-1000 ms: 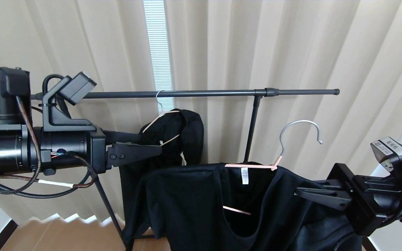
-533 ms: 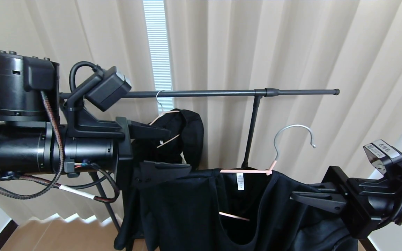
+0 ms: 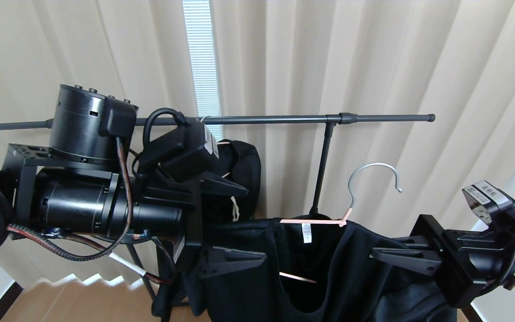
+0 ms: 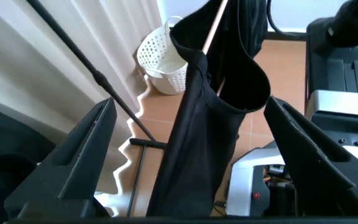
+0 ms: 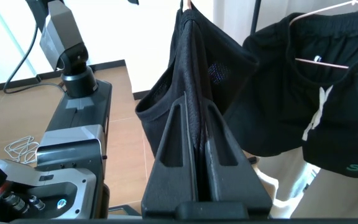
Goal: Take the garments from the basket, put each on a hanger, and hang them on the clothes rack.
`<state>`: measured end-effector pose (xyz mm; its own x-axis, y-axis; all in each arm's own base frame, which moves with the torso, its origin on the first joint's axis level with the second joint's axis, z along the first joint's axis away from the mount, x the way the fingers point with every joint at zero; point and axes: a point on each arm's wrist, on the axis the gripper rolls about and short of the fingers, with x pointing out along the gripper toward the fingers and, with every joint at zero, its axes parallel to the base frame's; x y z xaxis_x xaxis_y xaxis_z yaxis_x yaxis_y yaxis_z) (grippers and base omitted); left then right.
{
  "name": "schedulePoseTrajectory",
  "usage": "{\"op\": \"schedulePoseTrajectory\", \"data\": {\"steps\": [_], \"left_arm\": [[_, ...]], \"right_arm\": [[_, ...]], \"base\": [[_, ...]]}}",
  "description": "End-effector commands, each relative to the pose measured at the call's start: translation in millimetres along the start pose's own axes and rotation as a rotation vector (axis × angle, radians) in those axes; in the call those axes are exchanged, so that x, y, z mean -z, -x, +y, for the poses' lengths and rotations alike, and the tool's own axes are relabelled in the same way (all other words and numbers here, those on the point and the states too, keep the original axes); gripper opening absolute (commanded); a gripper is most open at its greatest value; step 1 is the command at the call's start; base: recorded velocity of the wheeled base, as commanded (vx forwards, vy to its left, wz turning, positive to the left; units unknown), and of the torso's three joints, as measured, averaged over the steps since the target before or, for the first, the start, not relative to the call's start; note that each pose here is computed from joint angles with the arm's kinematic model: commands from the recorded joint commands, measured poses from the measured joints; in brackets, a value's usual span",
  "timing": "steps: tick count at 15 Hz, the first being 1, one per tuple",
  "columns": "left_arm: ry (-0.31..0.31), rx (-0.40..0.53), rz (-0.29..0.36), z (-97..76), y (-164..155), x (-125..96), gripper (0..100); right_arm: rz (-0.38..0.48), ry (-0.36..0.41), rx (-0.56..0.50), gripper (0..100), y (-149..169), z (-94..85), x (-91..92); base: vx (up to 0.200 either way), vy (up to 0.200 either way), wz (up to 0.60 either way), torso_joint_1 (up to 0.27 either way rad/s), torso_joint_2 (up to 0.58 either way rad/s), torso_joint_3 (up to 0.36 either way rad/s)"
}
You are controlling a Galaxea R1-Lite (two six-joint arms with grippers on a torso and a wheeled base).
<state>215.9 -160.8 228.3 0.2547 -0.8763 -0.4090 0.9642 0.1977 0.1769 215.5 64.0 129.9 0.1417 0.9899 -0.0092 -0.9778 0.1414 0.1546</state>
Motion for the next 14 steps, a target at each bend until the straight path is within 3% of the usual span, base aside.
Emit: {"op": "schedulePoseTrajectory", "data": {"steps": [1,14], "left_arm": [[0.006,0.029,0.017,-0.3,-11.3,3.7,100],[0.040,0.107,0.077,-2.8,-43.1,18.5,100]], "right_arm": [[0.000,0.003,-0.009,0,-1.2,2.2,-0.4],[-0.018,0.057,-0.013,0,1.8,13.0,-11.1]], "base": [[0.000,0.000,0.00,0.000,0.00,0.000],[0.000,0.000,0.00,0.000,0.00,0.000]]}}
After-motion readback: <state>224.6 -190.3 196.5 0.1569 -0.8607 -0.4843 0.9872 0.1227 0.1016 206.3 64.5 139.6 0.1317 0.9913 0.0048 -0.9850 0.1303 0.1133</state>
